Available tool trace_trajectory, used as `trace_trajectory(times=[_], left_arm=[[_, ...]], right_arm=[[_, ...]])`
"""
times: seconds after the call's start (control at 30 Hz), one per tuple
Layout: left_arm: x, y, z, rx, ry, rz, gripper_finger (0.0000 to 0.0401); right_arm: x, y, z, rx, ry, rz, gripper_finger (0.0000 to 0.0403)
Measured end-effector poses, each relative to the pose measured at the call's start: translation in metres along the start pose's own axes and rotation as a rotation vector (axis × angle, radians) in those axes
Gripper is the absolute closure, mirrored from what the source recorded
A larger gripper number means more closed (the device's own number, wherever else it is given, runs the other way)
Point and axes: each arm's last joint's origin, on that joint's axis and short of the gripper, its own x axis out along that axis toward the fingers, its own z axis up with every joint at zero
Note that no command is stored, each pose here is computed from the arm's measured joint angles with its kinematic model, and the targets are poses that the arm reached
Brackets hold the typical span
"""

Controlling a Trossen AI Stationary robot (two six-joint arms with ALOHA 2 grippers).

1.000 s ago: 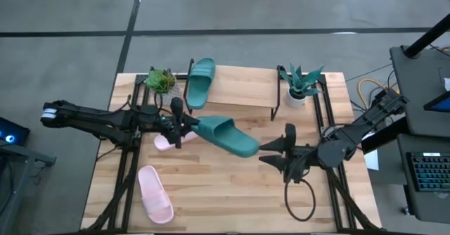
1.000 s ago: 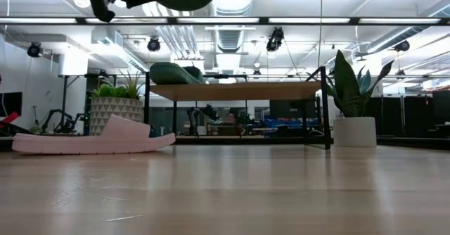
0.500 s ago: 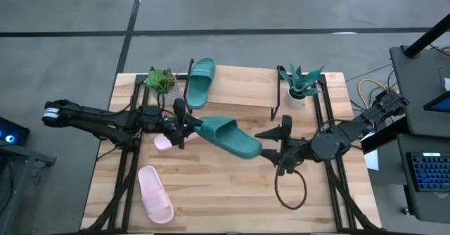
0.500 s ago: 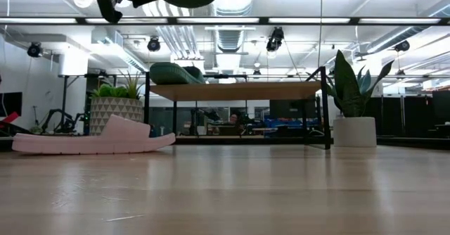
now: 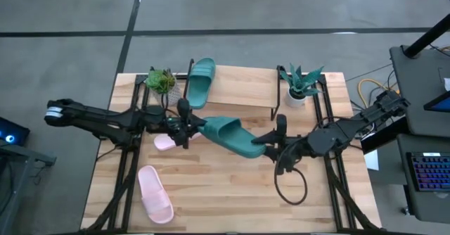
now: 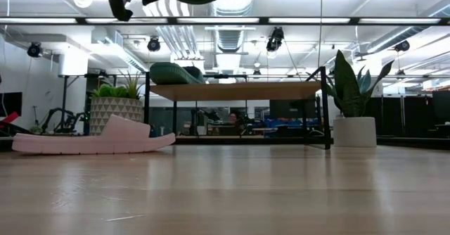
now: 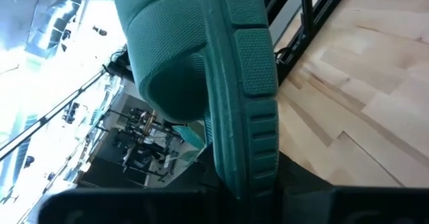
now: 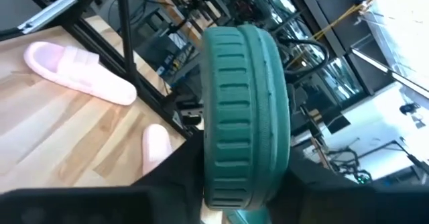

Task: Pick and place slides into the shelf
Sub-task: Put the green slide on the shelf

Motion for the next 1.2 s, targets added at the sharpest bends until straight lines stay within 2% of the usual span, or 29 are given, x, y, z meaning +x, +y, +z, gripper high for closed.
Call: trace_trajectory(times=[0.1,0.17,0.3,0.53,0.63,0.77,1.0,1.2], left_arm=[[0.002,0.001,0.001,-0.008,-0.001,0.001,0.0380],[0.001,0.001,0.001,-0.021,0.002,0.007,0.0364],[-0.004,0.007,0.002,-0.070,0.011,0.052,0.0300],[-0.019,0.019,0.003,-0.160,0.090,0.176,0.0179],[-0.024,0.022,0.003,-0.174,0.110,0.195,0.0146],[-0.029,0.026,0.004,-0.242,0.109,0.226,0.0130],[-0.040,0.030,0.004,-0.315,0.104,0.261,0.0127],[-0.033,0.020,-0.002,-0.305,0.187,0.197,0.0127]], right_arm=[[0.001,-0.001,-0.001,-0.005,0.005,-0.004,0.0336],[0.001,-0.002,-0.002,-0.006,0.008,-0.009,0.0345],[0.002,-0.002,-0.003,-0.036,0.025,-0.025,0.0346],[0.003,0.001,-0.013,-0.055,0.170,-0.136,0.0348],[0.005,0.001,-0.018,-0.060,0.197,-0.168,0.0348],[0.013,0.001,-0.034,-0.072,0.228,-0.227,0.0348],[0.038,0.002,-0.064,-0.125,0.331,-0.320,0.0348],[0.074,0.009,-0.071,-0.214,0.482,-0.346,0.0348]])
